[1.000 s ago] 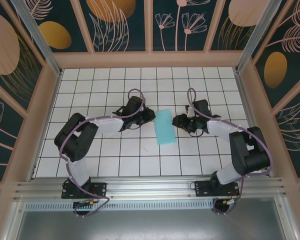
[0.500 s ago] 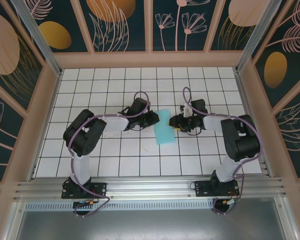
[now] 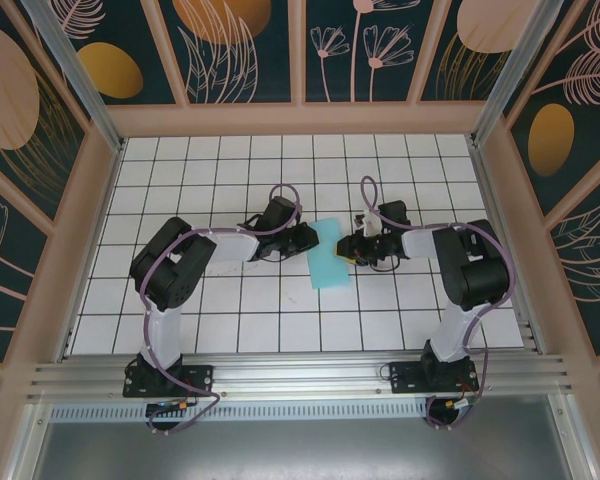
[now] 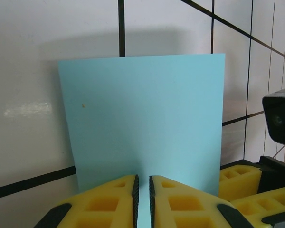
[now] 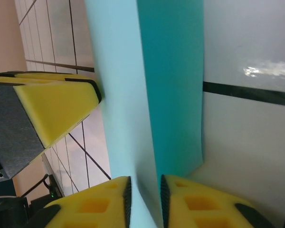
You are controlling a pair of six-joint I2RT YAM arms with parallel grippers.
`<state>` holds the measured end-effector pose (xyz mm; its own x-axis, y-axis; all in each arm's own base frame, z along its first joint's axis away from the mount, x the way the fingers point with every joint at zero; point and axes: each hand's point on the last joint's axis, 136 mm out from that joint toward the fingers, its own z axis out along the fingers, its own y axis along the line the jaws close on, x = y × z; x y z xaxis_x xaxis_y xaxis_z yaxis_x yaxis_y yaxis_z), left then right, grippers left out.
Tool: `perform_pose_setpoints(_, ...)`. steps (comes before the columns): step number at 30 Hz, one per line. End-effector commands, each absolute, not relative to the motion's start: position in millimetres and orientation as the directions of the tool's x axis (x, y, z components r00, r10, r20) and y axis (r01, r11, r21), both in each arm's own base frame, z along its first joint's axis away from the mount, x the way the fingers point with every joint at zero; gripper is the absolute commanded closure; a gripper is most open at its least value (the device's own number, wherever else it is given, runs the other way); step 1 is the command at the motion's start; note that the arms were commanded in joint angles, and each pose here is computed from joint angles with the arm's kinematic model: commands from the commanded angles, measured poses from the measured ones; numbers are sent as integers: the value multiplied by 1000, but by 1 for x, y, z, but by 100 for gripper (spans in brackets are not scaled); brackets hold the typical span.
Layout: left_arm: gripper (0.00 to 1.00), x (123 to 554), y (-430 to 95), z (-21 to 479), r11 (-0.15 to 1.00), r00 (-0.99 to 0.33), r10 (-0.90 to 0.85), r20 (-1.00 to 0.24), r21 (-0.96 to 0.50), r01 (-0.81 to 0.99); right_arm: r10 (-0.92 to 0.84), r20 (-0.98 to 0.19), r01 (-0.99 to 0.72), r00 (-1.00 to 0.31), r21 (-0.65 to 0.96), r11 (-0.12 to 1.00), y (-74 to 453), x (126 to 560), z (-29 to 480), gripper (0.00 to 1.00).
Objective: Fold a paper plane with a square sheet of paper (pick it up from the middle)
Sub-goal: Third fold the triangle at the center of the table.
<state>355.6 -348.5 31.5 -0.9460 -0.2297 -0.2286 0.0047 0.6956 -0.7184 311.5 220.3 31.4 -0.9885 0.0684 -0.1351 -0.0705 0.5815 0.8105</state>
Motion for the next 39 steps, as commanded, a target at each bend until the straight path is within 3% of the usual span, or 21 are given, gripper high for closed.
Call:
perform_pose_setpoints(1,82,351,-354,27,698,-957,-175,-234,-714,47,59,-180,-120,-982,830,545,226,324,41,79)
perform_pose_setpoints(10,71,342,-343,69,697,-910,-150,-386,-694,179,171,-133,-21,-976,843,537,223,315,44,92)
perform_pose_setpoints(17,58,297,-335,87,770,-811,13,-585,-511,381,277,-97,74,-956,833,548,231,307,55,95)
perform_pose_setpoints(23,46,251,-347,83,763,-703,199,-683,-342,548,309,-82,112,-947,820,561,237,308,59,94)
perform_pose_setpoints(30,40,231,-363,74,769,-601,330,-728,-162,619,307,-59,133,-950,813,566,239,307,53,94)
perform_pose_setpoints(39,35,238,-378,53,787,-537,440,-720,21,617,301,-58,131,-952,811,571,240,308,52,93)
